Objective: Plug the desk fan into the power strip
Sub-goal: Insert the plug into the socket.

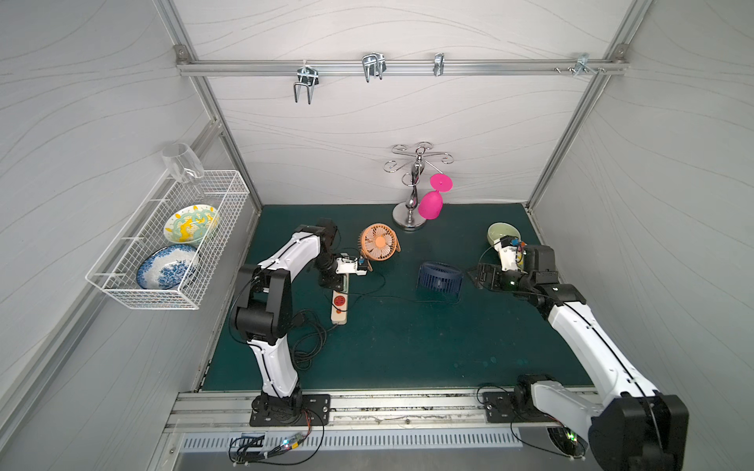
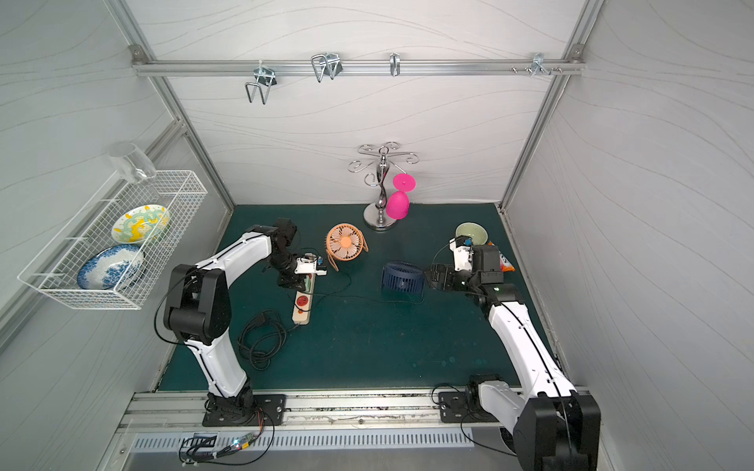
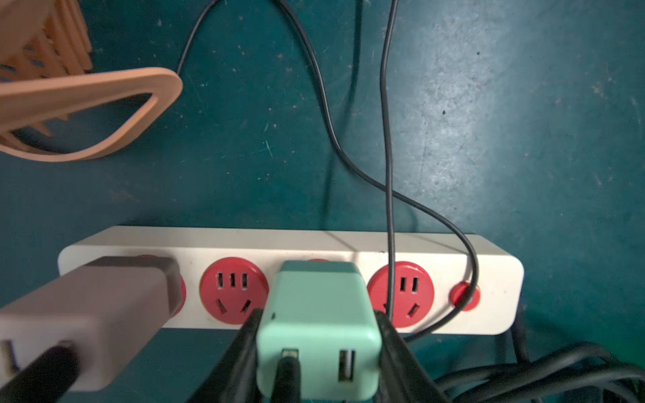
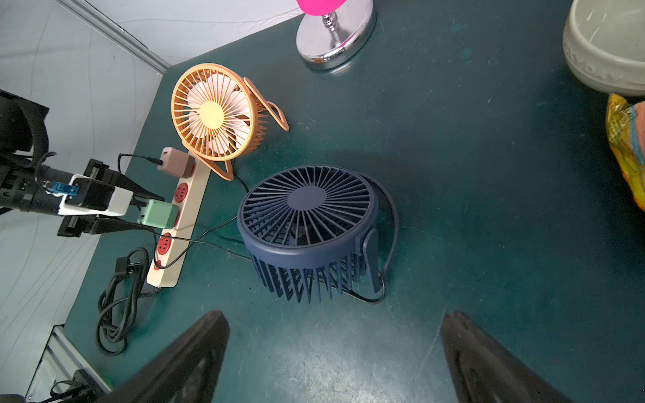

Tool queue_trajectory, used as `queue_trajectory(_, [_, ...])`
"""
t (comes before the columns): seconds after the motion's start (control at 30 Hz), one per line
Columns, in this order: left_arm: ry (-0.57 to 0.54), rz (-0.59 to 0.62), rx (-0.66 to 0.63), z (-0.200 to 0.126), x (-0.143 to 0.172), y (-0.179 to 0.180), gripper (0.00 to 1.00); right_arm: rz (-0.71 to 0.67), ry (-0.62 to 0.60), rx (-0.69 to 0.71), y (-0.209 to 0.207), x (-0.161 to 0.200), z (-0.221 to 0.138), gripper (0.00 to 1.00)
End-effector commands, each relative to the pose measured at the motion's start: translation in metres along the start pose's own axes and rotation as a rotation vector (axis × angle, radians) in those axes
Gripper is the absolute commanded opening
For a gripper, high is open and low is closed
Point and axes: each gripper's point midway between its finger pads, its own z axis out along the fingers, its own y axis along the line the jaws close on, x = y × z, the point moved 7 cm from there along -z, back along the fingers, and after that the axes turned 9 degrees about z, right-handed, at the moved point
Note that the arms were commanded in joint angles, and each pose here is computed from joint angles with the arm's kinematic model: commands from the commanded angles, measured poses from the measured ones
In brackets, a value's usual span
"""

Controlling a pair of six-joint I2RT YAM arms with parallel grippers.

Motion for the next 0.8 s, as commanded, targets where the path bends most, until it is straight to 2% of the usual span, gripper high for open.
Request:
queue_trajectory(0.0, [0.148,-0.052,0.129,0.056,0.024,-0.004,0.00,0.012,0.005,-0.002,0.001,0.000,-0.003,0.99])
queue_trajectory(0.2, [0.212,-0.071,0.122,0.061,0.030,0.021,0.00,0.007,-0.005,0.006,0.001,-0.003,-0.004,0.99])
queue_trajectory(0.43, [0.226,-0.076,0.089,0.068,0.033,-0.005,0.00,0.011,-0.016,-0.001,-0.001,0.000,-0.005,0.99])
queue_trajectory(0.77, [0.216,-0.096,0.025,0.057,0.021,0.017,0.00,0.014,-0.018,0.004,0.002,-0.005,-0.008,0.99])
